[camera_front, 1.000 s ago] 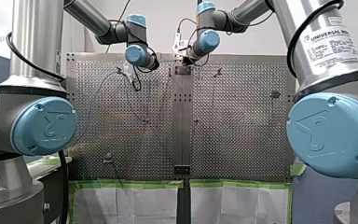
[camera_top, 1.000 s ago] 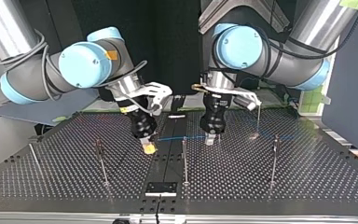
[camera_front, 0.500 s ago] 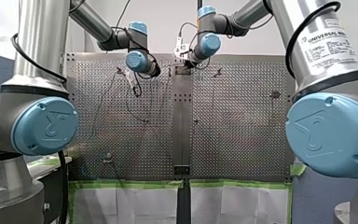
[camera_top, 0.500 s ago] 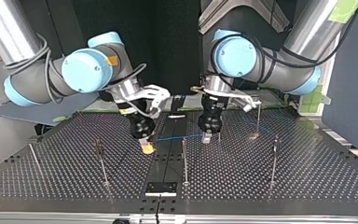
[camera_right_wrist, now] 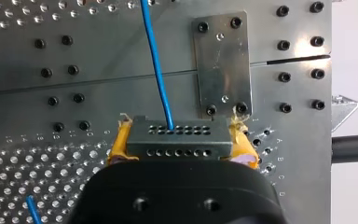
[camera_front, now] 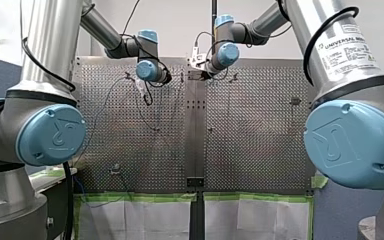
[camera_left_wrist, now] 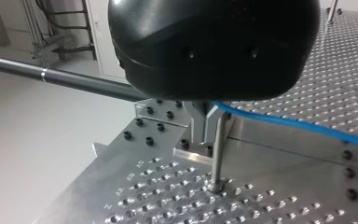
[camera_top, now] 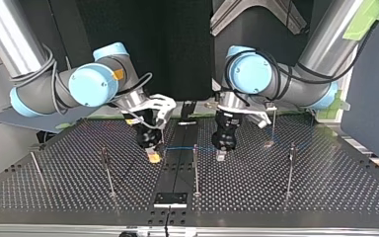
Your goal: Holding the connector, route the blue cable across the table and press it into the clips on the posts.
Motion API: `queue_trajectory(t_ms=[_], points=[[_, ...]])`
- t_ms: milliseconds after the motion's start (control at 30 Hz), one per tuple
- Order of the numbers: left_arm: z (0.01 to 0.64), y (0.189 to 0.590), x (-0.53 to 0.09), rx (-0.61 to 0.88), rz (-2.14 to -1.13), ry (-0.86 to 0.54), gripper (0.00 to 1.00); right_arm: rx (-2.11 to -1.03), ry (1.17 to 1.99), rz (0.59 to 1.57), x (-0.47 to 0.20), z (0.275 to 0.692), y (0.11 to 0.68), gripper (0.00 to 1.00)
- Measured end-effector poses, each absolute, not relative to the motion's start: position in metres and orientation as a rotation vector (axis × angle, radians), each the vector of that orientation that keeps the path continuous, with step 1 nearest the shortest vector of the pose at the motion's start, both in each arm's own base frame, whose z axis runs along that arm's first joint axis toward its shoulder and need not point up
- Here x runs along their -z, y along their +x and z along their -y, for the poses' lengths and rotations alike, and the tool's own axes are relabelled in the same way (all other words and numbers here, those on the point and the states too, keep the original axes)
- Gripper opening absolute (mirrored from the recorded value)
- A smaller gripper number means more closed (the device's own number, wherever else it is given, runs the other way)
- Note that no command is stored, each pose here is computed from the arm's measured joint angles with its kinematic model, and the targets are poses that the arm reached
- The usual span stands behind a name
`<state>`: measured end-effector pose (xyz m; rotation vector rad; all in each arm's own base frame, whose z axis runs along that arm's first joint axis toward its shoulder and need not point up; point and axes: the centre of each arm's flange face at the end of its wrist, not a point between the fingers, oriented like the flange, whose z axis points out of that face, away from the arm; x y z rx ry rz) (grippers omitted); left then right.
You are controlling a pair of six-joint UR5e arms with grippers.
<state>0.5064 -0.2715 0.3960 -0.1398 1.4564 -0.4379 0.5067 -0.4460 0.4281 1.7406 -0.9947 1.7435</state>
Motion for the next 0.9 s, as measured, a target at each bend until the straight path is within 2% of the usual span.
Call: queue_trajectory(t_ms=[433,633,900], points=[[0.274,0.551,-0.385,0.439,-1.482,-0.133,0.0,-1.764,1.708,1.01,-0.432,0.479,0.487,0.0],[0.269,0.576,-0.385,0.435,-1.462,-0.148,0.0,-1.751,1.696,1.027,-0.422,0.501,0.484,0.0],[0.258,0.59,-0.382,0.428,-1.46,-0.156,0.0,-1.747,1.68,1.036,-0.416,0.522,0.48,0.0]])
